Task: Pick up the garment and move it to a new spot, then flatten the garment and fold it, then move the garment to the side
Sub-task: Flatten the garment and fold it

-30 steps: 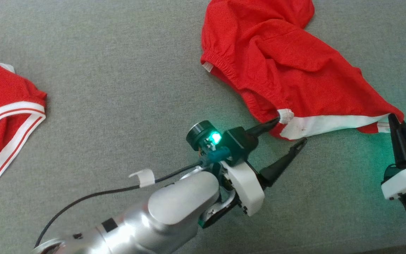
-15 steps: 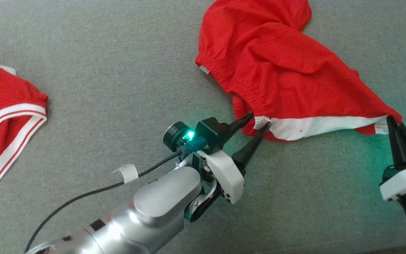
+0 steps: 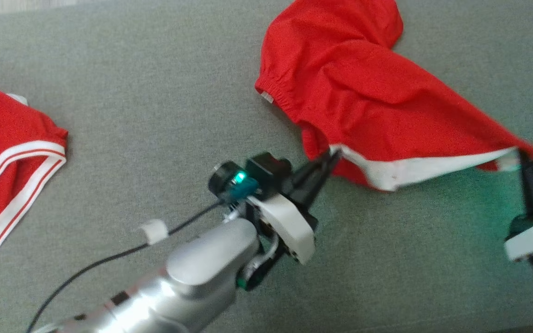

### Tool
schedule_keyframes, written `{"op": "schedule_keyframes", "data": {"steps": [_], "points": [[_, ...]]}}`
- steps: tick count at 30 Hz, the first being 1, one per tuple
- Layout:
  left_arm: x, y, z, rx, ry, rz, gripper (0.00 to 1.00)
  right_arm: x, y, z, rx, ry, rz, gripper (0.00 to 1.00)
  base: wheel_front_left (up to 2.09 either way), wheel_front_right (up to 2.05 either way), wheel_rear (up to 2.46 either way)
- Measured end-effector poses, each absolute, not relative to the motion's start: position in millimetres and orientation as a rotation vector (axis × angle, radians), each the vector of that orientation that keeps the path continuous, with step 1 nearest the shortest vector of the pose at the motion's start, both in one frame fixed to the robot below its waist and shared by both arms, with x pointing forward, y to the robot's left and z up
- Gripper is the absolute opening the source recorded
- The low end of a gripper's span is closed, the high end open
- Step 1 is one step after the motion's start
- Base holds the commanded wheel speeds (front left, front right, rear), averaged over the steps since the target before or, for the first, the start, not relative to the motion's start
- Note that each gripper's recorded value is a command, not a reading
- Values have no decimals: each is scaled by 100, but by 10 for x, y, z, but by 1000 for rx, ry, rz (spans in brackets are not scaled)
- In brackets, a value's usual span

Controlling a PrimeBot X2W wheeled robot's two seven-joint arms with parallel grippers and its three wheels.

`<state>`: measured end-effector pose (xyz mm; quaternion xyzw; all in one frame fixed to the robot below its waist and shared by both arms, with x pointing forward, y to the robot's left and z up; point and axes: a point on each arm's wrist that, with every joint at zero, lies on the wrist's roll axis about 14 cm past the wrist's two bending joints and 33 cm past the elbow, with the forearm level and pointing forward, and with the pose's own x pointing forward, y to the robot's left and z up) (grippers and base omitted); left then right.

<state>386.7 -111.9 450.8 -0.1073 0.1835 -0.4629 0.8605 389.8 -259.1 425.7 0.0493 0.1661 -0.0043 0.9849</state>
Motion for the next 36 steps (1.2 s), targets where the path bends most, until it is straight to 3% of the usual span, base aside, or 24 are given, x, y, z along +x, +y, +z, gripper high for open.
{"op": "schedule_keyframes", "data": {"steps": [5, 11, 15, 21, 26, 30, 36], "points": [[4204, -849, 5056, -308, 228, -928, 0, 4106, -2816, 4949, 50, 108, -40, 0, 0, 0, 0], [4587, -540, 6173, -335, 41, -949, 0, 4423, -2924, 6210, -89, -182, 3, 0, 0, 0, 0], [4765, -501, 6792, -304, -66, -980, 0, 4605, -2896, 6748, -146, -248, 39, 0, 0, 0, 0], [5378, -333, 6994, -199, -177, -871, 0, 5254, -2601, 6865, -146, -201, 130, 0, 0, 0, 0], [5943, -222, 7018, -204, -306, -760, 0, 5811, -2576, 7168, -174, -338, 123, 0, 0, 0, 0], [6155, -210, 7079, -248, -360, -734, 0, 6013, -2646, 7204, -175, -419, 101, 0, 0, 0, 0], [6105, -332, 6478, -310, -236, -769, 0, 6088, -2667, 6771, -148, -342, 113, 0, 0, 0, 0]]}}
